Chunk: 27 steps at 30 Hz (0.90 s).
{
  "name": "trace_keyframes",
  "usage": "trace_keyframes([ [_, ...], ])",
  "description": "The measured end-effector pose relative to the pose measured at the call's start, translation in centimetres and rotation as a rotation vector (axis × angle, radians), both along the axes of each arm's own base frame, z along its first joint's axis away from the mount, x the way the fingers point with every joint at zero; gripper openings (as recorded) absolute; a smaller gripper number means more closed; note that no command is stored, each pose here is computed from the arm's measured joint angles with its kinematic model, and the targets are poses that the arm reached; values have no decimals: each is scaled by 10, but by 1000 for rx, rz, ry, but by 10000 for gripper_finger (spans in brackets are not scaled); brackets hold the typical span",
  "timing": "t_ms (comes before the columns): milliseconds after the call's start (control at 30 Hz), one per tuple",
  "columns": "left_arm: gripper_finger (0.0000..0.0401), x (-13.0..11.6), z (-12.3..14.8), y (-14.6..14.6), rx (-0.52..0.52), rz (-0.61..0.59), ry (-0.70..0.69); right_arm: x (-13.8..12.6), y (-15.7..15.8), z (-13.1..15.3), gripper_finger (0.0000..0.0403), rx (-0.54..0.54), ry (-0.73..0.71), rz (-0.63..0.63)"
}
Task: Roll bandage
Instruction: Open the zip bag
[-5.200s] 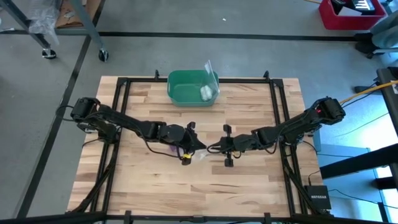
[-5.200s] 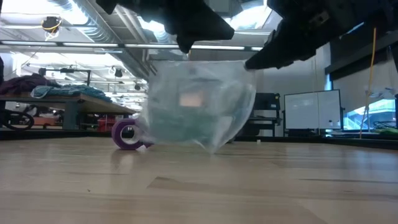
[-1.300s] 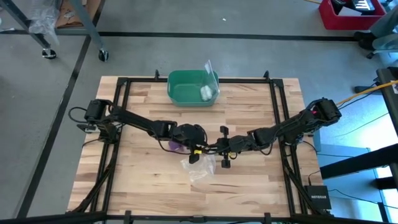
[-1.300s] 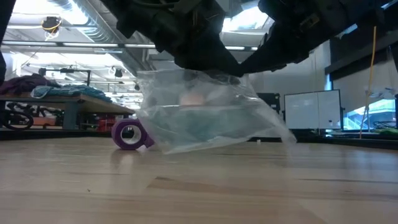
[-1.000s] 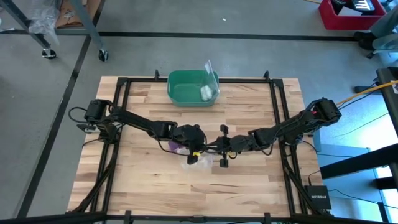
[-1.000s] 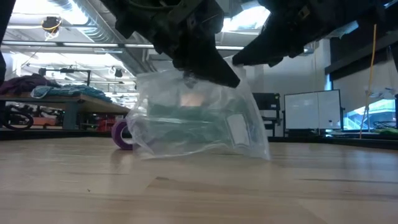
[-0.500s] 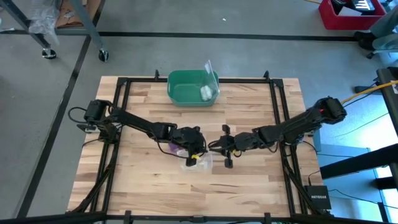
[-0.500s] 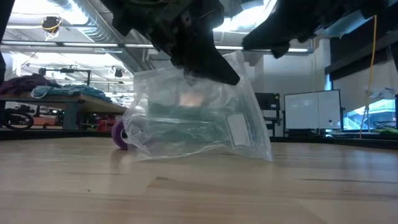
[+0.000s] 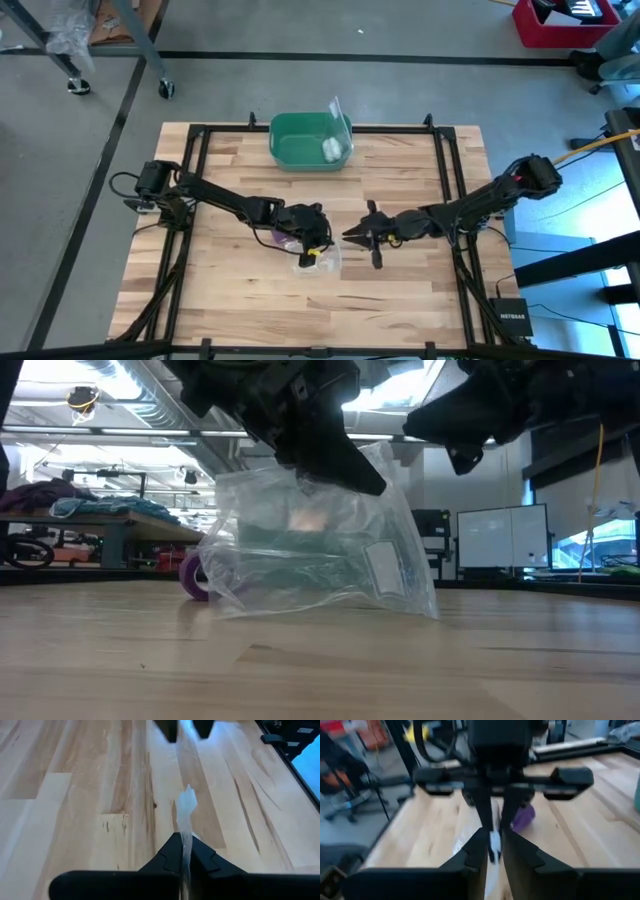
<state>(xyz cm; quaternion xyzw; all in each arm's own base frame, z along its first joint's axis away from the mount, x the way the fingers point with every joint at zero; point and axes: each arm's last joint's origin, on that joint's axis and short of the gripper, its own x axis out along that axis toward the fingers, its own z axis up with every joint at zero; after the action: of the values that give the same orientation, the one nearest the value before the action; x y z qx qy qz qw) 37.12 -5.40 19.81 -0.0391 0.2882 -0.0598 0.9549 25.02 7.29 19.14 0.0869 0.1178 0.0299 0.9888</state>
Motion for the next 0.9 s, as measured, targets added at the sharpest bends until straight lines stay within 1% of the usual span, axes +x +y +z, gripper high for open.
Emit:
trace_keyframes([
  [100, 1, 0, 1, -1, 8, -8, -10, 4, 1, -3, 60, 37, -50, -9],
  [267, 1, 2, 3, -4, 14, -22, -44, 10, 2, -15, 60, 35, -36, -17],
  [467, 1, 1, 4, -6, 47, -38, -54, 11, 3, -10, 60, 19, -89, -4],
  [600, 1, 2, 4, -6, 56, -22, -55, 11, 3, -11, 60, 22, -80, 21],
  [700, 1, 2, 4, -5, 65, -9, -56, 11, 4, -9, 60, 43, -94, 25],
  [800, 1, 2, 4, -5, 78, -14, -62, 11, 3, -10, 61, 94, -84, -8],
  [900, 1, 2, 4, -7, 94, -29, -67, 11, 3, -10, 74, 97, -83, -18],
])
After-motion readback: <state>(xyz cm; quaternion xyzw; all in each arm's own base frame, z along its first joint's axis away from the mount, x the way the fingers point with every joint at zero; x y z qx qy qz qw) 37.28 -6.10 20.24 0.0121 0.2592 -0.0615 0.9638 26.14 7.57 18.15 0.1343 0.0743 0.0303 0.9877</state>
